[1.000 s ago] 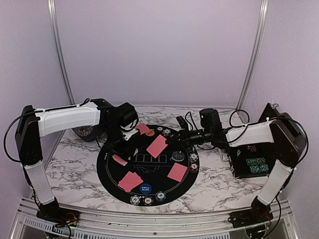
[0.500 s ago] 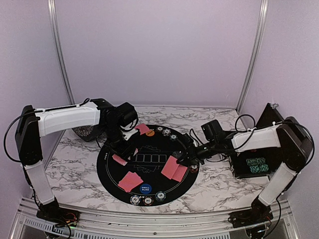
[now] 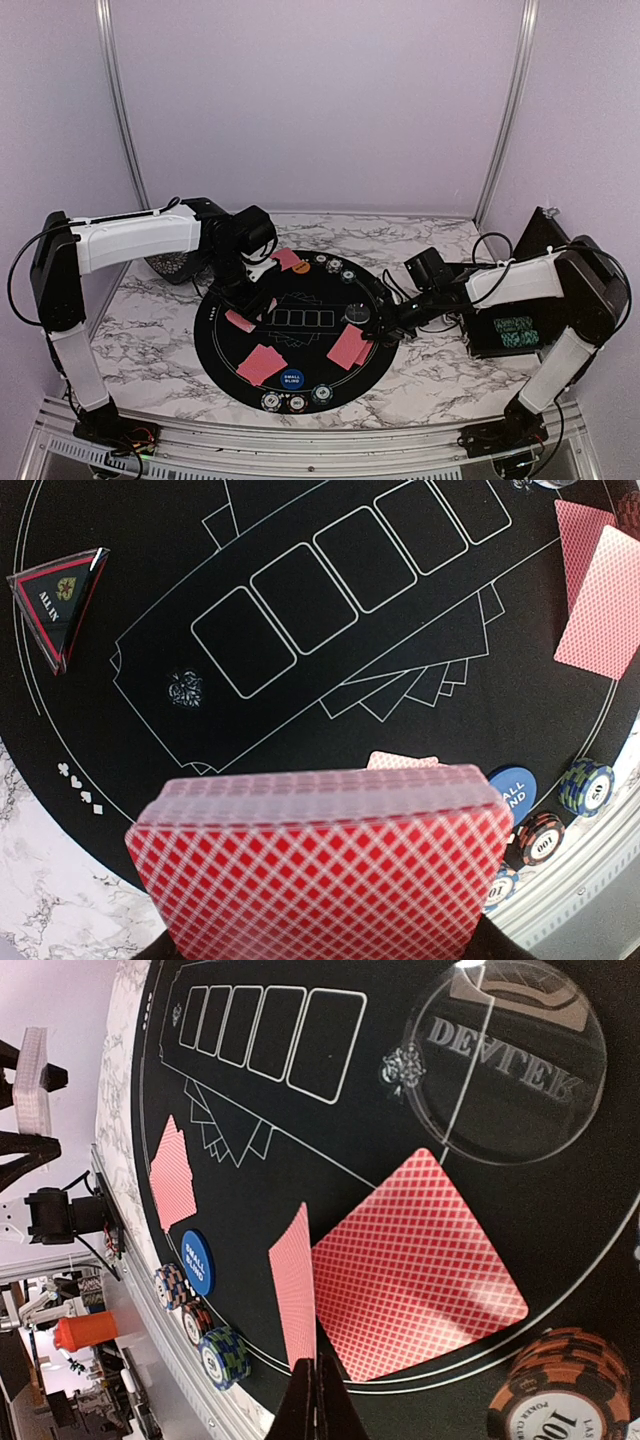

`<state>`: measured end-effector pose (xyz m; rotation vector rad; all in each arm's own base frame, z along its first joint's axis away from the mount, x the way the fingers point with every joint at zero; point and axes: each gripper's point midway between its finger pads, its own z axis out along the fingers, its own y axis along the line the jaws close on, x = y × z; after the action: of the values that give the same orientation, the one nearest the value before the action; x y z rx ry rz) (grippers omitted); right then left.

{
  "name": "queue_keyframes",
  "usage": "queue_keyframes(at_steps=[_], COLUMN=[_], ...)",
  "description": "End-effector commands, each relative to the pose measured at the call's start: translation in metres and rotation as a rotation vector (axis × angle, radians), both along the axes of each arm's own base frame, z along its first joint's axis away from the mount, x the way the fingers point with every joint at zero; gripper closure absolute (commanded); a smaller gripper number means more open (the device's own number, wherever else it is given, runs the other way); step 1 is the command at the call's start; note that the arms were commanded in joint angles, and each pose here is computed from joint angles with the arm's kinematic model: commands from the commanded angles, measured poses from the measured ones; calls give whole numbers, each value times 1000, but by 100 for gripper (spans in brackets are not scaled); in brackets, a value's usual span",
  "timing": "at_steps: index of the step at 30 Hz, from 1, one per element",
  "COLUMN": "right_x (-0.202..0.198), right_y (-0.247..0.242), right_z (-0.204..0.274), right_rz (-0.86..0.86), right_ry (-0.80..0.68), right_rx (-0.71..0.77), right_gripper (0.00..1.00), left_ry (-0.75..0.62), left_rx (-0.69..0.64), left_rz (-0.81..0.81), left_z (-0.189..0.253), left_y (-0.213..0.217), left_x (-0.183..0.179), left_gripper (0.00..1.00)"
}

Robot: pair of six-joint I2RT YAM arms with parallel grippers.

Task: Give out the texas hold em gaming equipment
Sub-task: Distribute the poker card.

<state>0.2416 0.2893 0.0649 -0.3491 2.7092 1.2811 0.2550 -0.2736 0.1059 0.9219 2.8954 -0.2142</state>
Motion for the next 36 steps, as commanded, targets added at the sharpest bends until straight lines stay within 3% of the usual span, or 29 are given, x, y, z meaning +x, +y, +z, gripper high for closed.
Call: queue_keyframes(at_steps=[1,29,36], right_x=[15,37,41], right_y=[-6,-11,-8], right_z=[1,-2,11], right_rz=[-32,-57,-61], right_ry=[-56,-142,-175], right_rx=[-59,-251,-252], right_gripper=[100,76,75], left_ry=[-24,-22,-21], left_rx=[-37,-38,-42], left_rz=[0,-10,-13], left_z=[15,14,15], left_y=[-3,-4,-4], left_x=[3,3,3], left_gripper=[43,43,43])
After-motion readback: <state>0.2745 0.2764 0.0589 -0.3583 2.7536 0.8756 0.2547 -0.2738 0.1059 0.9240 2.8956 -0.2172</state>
